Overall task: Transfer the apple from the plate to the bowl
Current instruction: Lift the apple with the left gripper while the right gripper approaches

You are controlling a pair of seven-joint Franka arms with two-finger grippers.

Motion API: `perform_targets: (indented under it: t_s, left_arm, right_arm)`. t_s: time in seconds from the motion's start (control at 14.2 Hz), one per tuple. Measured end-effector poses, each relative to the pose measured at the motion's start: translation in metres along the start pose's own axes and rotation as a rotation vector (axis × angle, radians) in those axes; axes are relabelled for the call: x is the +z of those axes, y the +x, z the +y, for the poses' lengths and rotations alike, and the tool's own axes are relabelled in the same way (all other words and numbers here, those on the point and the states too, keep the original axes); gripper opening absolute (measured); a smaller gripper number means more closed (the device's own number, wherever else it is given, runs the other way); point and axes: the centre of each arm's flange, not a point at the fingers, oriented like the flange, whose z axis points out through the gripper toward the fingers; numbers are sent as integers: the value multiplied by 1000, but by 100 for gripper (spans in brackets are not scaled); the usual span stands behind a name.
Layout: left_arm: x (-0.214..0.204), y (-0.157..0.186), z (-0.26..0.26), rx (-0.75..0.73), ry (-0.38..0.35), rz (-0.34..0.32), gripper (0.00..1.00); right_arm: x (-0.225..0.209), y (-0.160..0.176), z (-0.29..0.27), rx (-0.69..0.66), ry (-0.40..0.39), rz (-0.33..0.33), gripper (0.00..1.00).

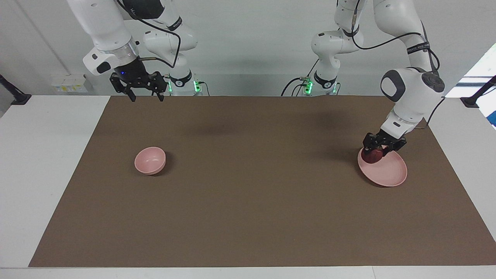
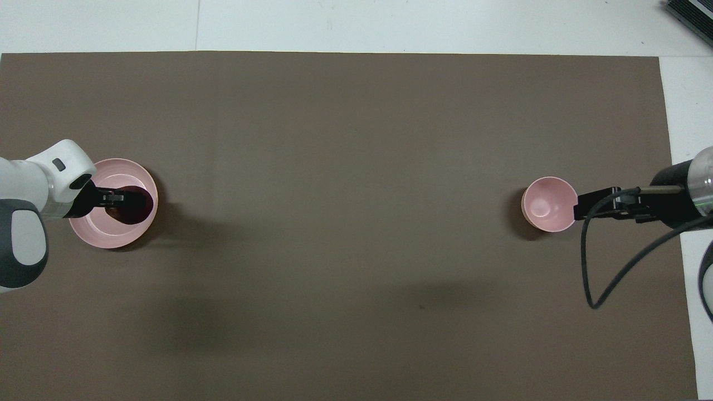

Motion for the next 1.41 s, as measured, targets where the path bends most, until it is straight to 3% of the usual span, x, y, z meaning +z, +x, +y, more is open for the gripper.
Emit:
perform_targets:
  t_s: [0.28, 0.56, 0.98, 1.41]
  left_arm:
    - [-25, 1, 87, -154, -199, -41, 71]
    - [-23, 0, 148, -269, -436, -69, 71]
    - [-25, -6, 216, -346, -687, -106, 71]
    - [-33, -15, 294, -382, -753, 61, 71]
  right_arm:
    - [-2, 0, -4, 84, 114, -11, 100]
    - [-6, 2, -16, 316, 263, -36, 100]
    - [9, 21, -49, 674, 487, -168, 100]
    - [35, 43, -133, 973, 644, -277, 100]
